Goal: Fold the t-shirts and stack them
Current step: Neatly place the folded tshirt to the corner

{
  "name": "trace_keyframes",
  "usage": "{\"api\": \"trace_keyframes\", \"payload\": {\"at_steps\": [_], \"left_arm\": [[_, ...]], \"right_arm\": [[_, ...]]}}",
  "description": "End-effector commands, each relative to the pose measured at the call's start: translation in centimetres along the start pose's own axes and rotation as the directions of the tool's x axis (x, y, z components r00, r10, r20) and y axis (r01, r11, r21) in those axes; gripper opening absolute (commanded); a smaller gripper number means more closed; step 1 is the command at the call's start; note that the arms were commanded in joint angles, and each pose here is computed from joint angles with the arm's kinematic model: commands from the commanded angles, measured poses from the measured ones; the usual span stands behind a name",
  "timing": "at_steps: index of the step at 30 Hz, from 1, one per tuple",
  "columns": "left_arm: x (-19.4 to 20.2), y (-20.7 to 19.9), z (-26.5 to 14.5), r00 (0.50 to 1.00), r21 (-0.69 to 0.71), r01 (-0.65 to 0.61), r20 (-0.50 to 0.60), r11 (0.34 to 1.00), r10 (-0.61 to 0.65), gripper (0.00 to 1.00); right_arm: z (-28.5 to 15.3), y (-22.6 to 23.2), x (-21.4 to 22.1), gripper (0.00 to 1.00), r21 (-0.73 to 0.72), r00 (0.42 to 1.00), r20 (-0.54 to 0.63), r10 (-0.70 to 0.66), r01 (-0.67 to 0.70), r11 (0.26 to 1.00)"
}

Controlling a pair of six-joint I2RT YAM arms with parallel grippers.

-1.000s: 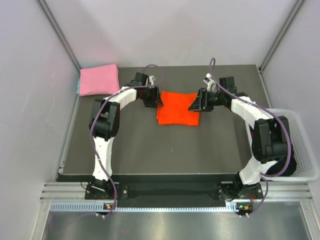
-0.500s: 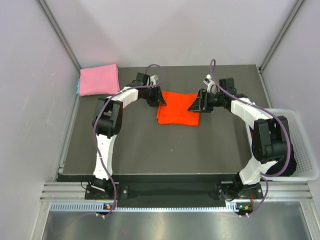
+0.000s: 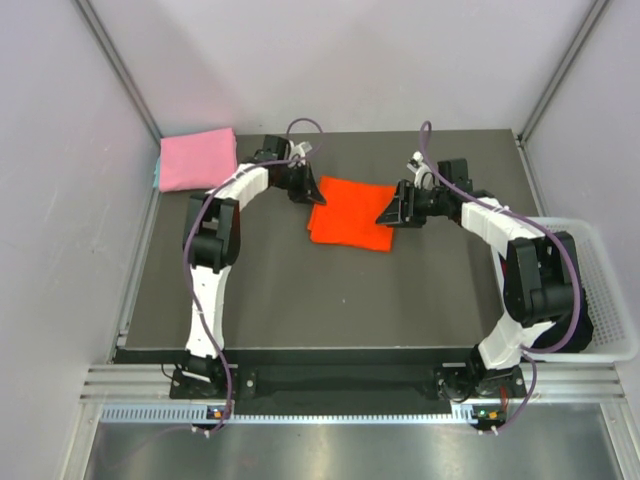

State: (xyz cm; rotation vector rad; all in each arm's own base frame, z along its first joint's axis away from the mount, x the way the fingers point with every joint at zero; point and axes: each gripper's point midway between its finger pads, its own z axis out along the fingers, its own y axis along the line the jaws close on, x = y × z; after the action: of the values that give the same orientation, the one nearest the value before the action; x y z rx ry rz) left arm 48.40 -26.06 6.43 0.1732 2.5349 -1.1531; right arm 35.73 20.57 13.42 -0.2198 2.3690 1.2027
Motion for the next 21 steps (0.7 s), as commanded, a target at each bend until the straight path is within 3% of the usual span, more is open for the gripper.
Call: {"api": "trace_keyframes", "payload": {"at_steps": [1, 5, 12, 21], "left_arm": [[-2.4, -0.1, -4.9, 0.997, 0.008, -0.078, 0.028, 0.997, 0.078, 0.0], [-3.3, 2.9, -8.7, 0.989, -0.13, -0.142, 0.016, 0.981, 0.145, 0.0], [-8.2, 5.2, -16.5, 0.899, -0.438, -0.375, 0.046, 0.817, 0.436, 0.0], [-14.9, 7.4, -24.2, 0.804, -0.709, -0.314, 0.155, 0.631, 0.574, 0.0]], "right_arm": [[-1.1, 1.5, -1.4, 0.57, -0.022, 0.995, 0.065, -0.071, 0.073, 0.997], [-1.5, 2.0, -1.5, 0.57, -0.026, 0.994, 0.075, -0.084, 0.086, 0.996], [-1.5, 2.5, -1.7, 0.58, -0.049, 0.992, 0.099, -0.081, 0.087, 0.995], [-0.6, 2.1, -2.2, 0.59, -0.076, 0.992, 0.112, -0.065, 0.074, 0.994]]}}
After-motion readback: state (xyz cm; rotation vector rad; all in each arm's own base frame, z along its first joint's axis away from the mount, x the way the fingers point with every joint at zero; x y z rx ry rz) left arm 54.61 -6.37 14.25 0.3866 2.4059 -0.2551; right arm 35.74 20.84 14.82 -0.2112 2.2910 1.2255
